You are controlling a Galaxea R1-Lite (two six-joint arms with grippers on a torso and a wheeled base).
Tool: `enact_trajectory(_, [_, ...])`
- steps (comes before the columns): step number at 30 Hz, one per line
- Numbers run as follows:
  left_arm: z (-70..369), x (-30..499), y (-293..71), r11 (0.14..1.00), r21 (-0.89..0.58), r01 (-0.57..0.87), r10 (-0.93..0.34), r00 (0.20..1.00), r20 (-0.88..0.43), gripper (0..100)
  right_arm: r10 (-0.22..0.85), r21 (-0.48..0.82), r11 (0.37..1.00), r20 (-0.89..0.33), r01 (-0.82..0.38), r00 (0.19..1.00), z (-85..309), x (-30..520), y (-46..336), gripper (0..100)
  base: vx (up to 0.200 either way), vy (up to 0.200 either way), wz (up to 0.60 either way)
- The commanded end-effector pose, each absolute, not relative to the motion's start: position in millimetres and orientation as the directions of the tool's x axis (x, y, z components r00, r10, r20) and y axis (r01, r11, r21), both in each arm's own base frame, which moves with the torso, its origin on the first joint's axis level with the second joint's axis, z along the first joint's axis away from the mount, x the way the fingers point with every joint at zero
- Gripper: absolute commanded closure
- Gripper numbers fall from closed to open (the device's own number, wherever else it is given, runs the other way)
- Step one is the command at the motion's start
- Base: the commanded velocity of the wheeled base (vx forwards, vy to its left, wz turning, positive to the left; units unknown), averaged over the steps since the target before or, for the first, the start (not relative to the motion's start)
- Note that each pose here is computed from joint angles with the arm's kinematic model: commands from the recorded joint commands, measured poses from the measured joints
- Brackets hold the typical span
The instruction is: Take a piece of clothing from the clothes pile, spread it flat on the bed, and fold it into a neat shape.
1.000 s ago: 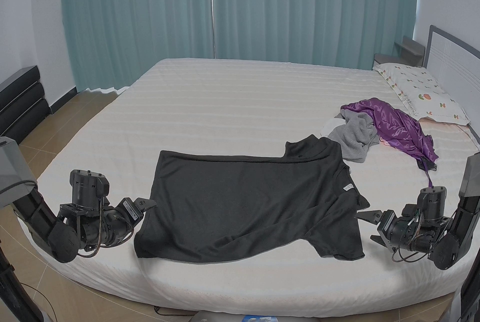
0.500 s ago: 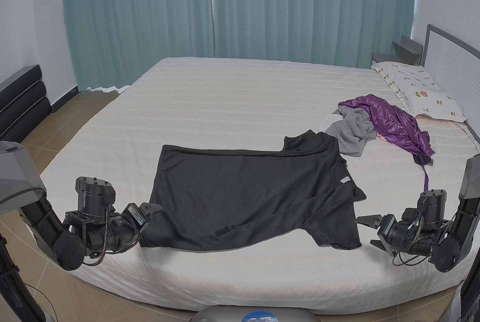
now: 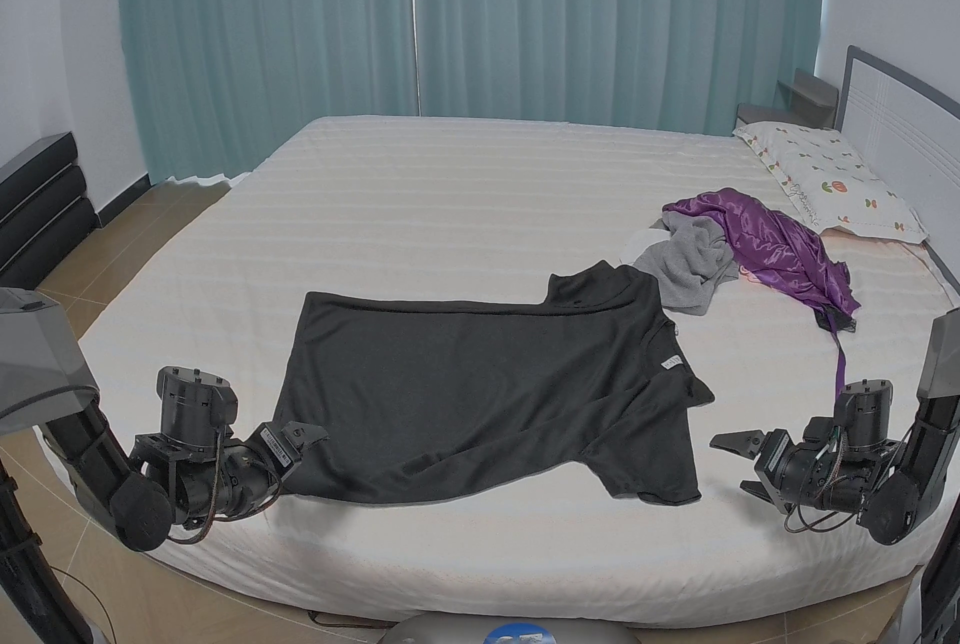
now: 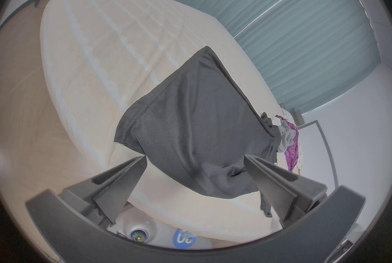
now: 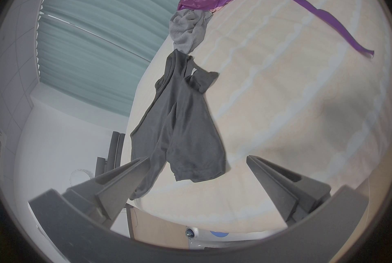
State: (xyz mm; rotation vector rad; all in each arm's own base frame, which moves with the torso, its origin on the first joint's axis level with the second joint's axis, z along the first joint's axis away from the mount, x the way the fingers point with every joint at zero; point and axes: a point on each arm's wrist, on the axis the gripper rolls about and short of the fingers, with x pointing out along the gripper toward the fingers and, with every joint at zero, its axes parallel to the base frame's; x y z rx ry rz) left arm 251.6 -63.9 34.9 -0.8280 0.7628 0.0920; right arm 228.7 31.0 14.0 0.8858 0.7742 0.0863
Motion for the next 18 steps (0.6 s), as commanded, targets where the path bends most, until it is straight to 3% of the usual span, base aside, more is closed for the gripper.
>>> enact_trajectory(1, [36.0,246.8,-59.3,0.704,-0.61,-0.363,-0.187,0.735,-0.652,0,0.373,0.723,0.648,-0.575,0.239,0.728,13.3,228.6,31.3,0,0.0,0.0,0.0])
enact_trajectory(10, [27.0,235.0,-45.5,0.782,-0.481,-0.396,-0.069,0.712,-0.699,0,0.371,0.723,0.648,-0.575,0.241,0.729,13.3,228.7,30.6,0,0.0,0.0,0.0])
enact_trajectory(18, [13.4,245.2,-31.1,0.763,-0.463,-0.452,-0.027,0.693,-0.721,0,0.372,0.722,0.648,-0.578,0.242,0.727,12.9,228.3,30.9,0,0.0,0.0,0.0])
